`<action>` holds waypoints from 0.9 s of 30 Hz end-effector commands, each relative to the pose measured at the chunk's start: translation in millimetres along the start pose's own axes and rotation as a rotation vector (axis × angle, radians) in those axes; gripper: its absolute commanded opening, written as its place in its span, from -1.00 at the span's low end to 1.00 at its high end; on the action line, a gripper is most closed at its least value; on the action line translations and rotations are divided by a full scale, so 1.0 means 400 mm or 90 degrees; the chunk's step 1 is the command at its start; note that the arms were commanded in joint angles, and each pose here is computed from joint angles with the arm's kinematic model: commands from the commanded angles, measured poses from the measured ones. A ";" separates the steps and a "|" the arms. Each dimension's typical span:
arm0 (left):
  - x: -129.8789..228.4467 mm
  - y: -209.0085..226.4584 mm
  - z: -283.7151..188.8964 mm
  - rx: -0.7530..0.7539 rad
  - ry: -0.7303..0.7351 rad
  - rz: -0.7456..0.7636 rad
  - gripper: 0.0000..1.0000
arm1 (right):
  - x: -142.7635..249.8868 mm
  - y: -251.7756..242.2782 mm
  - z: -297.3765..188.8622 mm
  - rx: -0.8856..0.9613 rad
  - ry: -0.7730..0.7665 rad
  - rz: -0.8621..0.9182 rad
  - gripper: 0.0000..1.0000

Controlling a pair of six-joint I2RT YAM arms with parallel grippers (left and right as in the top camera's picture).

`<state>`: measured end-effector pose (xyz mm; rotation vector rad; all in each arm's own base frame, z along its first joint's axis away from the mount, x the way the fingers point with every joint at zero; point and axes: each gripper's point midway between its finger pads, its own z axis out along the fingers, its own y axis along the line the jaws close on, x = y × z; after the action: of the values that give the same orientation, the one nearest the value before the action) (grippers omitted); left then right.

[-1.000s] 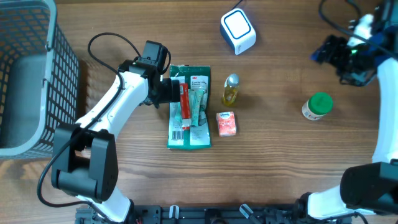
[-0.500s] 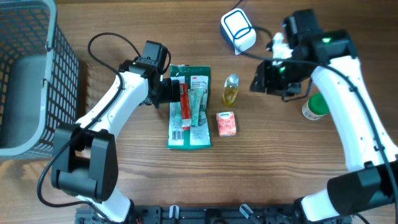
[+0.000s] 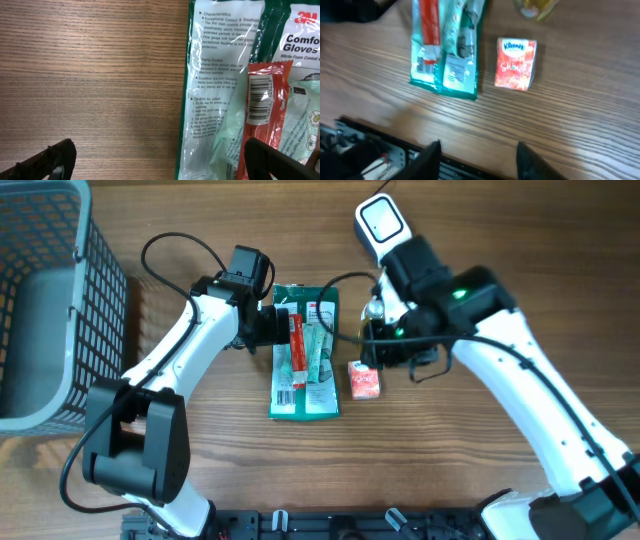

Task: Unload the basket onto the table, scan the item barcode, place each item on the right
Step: 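Release the jar and move the right gripper over the Kleenex pack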

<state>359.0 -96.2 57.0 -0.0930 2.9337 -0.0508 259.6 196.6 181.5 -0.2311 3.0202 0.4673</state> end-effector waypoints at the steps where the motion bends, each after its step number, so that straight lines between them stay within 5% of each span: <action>1: -0.001 0.000 -0.011 -0.001 -0.008 0.001 1.00 | 0.027 -0.022 0.038 0.049 -0.021 0.023 -0.14; 15: -0.001 0.000 -0.011 -0.001 -0.008 0.001 1.00 | 0.035 -0.054 0.131 0.058 -0.089 0.010 -0.27; 27: -0.001 -0.001 -0.011 -0.001 -0.008 0.001 1.00 | -0.001 -0.113 0.264 0.080 -0.165 0.002 -0.62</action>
<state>358.9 -96.2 57.0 -0.0930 2.9338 -0.0513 267.2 196.3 79.2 -0.1607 2.8033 0.3668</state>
